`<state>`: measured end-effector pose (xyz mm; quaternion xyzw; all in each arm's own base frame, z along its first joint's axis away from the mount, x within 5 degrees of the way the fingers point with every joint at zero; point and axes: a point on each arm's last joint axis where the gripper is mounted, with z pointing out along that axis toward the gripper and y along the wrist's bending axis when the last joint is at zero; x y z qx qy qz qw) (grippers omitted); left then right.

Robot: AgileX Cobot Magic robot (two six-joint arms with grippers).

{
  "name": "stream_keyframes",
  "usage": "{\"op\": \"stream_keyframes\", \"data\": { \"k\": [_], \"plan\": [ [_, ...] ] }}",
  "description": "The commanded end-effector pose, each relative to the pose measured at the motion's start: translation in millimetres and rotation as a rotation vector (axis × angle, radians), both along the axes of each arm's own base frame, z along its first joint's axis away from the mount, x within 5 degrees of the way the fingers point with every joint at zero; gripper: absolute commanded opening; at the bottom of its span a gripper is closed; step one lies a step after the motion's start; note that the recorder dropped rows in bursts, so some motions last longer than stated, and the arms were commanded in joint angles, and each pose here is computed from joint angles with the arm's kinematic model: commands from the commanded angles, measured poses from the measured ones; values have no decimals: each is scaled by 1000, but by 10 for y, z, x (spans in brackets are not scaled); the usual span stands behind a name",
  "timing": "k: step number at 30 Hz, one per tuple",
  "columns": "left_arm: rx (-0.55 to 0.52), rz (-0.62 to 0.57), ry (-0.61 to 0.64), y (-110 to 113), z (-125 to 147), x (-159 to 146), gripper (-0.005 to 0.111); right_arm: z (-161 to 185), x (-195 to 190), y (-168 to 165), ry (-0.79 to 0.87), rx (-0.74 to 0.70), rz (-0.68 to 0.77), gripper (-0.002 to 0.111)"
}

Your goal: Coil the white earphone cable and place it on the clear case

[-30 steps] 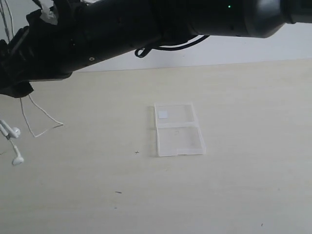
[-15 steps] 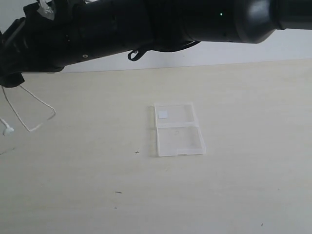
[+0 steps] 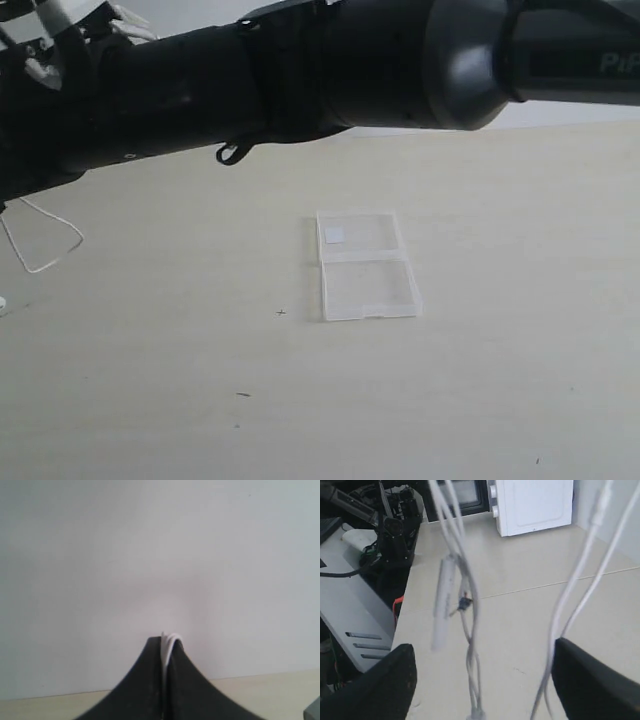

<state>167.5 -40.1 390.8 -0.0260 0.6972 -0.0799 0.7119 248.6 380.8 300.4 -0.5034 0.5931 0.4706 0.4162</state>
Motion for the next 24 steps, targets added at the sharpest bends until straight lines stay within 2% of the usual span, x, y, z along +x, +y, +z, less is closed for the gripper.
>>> {"op": "stream_keyframes", "data": {
  "k": [1,6,12,17,24],
  "plan": [
    [-13,6,-7,8,18,5,0,11,-18,63,-35,17,-60,72],
    [-11,10,-8,12,18,5,0,-4,61,50,-34,-2,-150,72],
    [-12,5,-8,8,18,5,0,-7,94,42,-26,-4,-190,72],
    [-7,3,-10,5,20,4,0,-5,91,43,-24,-2,-187,72],
    [-7,3,-10,5,20,4,0,33,-5,66,16,45,-85,72]
  ]
}}
